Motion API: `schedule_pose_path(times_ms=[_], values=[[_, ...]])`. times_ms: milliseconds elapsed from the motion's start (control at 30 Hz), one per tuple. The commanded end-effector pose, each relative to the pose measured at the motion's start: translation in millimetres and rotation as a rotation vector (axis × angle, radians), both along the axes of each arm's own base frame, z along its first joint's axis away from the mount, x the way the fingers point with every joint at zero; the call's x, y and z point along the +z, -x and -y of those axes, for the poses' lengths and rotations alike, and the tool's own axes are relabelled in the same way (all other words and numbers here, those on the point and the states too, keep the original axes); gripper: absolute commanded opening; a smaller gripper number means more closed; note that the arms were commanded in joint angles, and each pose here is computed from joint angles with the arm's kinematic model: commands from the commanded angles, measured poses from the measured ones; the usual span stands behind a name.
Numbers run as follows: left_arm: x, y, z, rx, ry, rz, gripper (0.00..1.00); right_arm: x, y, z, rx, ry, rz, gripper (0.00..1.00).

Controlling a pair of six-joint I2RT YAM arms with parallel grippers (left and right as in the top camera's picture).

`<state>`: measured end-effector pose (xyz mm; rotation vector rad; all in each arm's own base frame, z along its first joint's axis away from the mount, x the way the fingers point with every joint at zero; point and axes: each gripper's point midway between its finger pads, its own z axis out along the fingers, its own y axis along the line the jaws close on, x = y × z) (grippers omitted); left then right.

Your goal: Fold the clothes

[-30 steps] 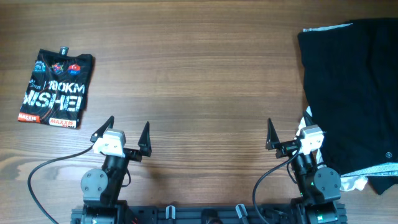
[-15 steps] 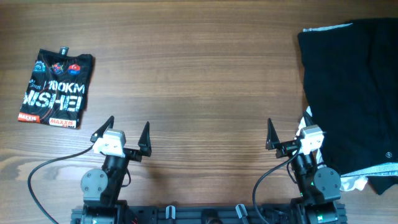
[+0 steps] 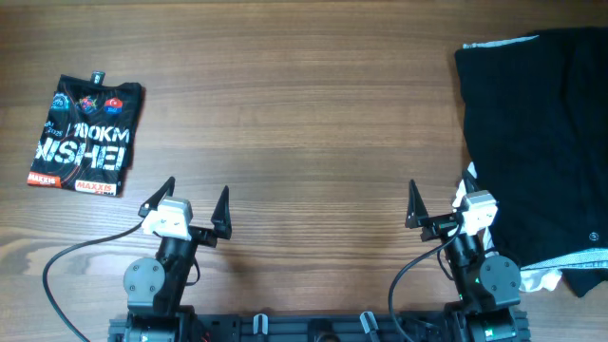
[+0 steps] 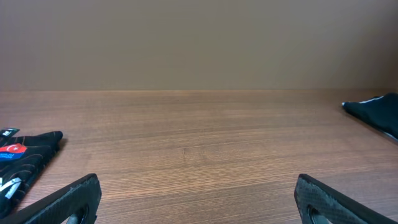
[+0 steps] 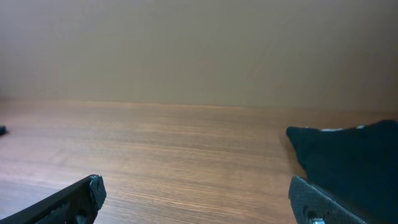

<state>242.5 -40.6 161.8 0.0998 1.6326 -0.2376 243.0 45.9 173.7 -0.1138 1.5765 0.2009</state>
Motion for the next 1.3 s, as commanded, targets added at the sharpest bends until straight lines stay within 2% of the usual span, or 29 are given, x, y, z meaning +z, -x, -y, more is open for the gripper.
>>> schedule_pose_path(times_ms=[0, 167, 267, 367, 533, 600, 667, 733, 800, 933, 1133, 1233, 1267], values=[[1.9, 1.7, 5.9, -0.034, 0.002, 0.011, 1.00, 7.9, 1.3, -1.1, 0.010, -0.082, -0.003, 1.00], [25.4, 1.4, 5.9, -0.029, 0.070, -0.009, 1.00, 19.3, 2.5, 6.3, -0.035, -0.063, -0.095, 1.00], [28.8, -4.8, 6.3, -0.026, 0.067, -0.098, 1.00, 33.0, -3.2, 10.2, -0.064, -0.048, -0.148, 1.00], [31.9, -18.7, 7.1, -0.022, 0.061, -0.233, 1.00, 37.7, -16.9, 8.1, -0.064, 0.001, -0.267, 1.00], [31.7, -45.5, 8.4, -0.011, 0.048, -0.518, 1.00, 4.0, -43.2, 3.3, -0.069, 0.069, -0.663, 1.00], [26.3, -50.7, 8.7, -0.006, 0.043, -0.625, 1.00, -9.0, -56.2, -9.0, -0.012, 0.075, -0.798, 1.00], [24.8, -57.8, 9.3, -0.006, 0.041, -0.663, 1.00, -15.7, -69.9, -21.0, 0.038, 0.055, -0.862, 1.00], [20.5, -59.0, 9.4, -0.005, 0.042, -0.679, 1.00, -20.3, -87.1, -19.6, 0.019, 0.065, -0.850, 1.00], [20.3, -59.1, 9.3, -0.005, 0.041, -0.679, 1.00, -23.1, -106.9, -2.8, -0.082, 0.099, -0.809, 1.00], [20.3, -59.2, 9.3, -0.005, 0.041, -0.679, 1.00, -52.1, -145.9, 75.0, -0.470, 0.220, -0.778, 0.99], [19.3, -59.9, 9.3, -0.004, 0.042, -0.681, 1.00, -101.3, -185.6, 121.3, -0.592, 0.186, -0.748, 0.96], [16.8, -60.5, 9.4, -0.004, 0.041, -0.690, 1.00, -110.5, -198.8, 134.1, -0.624, 0.154, -0.704, 0.86], [15.2, -60.8, 9.4, -0.004, 0.041, -0.696, 1.00, -116.7, -201.7, 137.7, -0.634, 0.144, -0.699, 0.86]])
